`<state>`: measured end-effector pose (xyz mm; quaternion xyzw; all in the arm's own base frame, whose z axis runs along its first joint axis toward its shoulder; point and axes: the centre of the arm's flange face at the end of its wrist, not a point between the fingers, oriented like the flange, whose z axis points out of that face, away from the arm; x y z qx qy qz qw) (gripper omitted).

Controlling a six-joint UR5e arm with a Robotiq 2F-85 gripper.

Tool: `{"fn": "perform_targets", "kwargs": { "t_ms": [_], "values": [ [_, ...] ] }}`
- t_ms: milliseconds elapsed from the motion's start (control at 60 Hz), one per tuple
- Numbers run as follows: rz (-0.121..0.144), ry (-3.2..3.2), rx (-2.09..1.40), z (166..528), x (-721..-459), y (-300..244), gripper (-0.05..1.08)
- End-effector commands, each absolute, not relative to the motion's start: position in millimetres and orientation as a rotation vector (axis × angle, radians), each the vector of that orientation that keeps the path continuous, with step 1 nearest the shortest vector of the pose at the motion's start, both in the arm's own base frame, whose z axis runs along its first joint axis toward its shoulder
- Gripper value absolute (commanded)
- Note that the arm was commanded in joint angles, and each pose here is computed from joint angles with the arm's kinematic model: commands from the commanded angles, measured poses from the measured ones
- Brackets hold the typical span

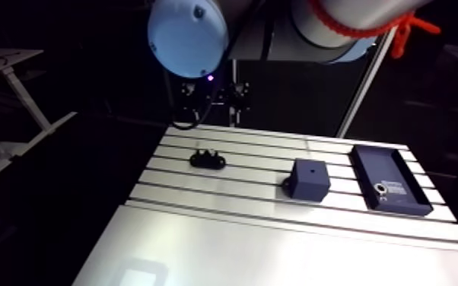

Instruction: Pick up the M10 bolt and insert it into the hole until fully seated.

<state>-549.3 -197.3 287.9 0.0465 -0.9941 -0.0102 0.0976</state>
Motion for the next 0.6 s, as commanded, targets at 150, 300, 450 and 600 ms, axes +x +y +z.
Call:
{"fn": "perform_targets", "kwargs": {
  "t_ms": [150,300,450,600],
  "values": [
    [-0.030,-2.955,0.137,261,-556,-202,0.02],
    [-0.031,-2.969,0.138,252,-558,-202,0.05],
    [-0.026,-2.986,0.150,242,-559,-204,0.09],
    [0.015,-3.003,0.161,233,-560,-207,0.16]
  ]
}}
